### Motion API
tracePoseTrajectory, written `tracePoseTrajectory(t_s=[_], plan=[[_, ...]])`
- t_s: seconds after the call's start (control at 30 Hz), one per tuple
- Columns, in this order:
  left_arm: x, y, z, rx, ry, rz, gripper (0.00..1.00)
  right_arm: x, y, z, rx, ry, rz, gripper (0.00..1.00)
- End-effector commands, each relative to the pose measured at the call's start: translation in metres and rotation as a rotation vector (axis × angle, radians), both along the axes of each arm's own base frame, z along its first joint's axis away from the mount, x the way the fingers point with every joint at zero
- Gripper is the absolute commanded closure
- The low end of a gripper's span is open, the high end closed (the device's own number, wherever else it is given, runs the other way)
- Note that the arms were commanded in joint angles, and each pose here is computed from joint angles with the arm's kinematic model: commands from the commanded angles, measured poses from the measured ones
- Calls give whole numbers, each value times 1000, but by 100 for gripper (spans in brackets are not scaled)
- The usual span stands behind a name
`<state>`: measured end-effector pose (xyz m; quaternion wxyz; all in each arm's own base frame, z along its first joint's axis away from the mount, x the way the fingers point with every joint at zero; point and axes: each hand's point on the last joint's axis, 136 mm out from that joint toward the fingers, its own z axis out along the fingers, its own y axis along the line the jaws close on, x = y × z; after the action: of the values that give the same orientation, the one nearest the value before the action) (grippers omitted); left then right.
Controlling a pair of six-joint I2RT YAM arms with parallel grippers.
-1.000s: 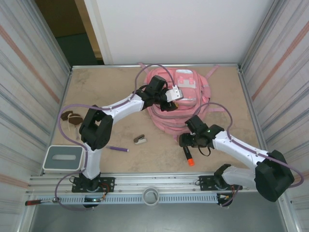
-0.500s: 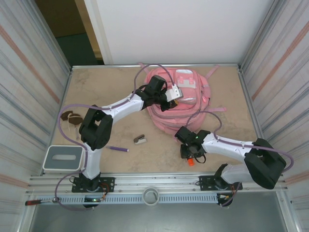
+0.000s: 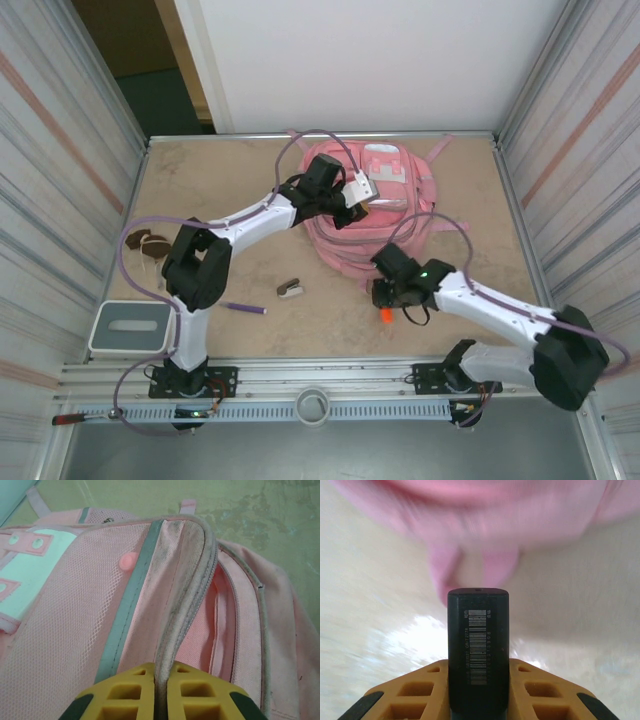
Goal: Pack books, pencil case, and school supplies into a backpack
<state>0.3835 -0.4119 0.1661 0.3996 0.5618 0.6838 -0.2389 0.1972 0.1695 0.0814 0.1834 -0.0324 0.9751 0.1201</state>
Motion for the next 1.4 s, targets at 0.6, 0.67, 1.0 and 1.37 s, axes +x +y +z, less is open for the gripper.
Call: tracePoseTrajectory(t_s=[0.6, 0.67, 1.0, 1.37], plan=[[14, -12, 138, -275, 5, 64, 100, 186, 19, 121, 789, -268, -534, 85], [15, -12, 140, -281, -3, 64, 100, 196, 13, 114, 819, -273, -630, 84], [16, -12, 137, -284, -5, 71, 100, 225, 0, 103, 802, -326, -733, 53], [25, -10, 129, -305, 37, 86, 100, 164, -7, 105, 513, -408, -466, 47]])
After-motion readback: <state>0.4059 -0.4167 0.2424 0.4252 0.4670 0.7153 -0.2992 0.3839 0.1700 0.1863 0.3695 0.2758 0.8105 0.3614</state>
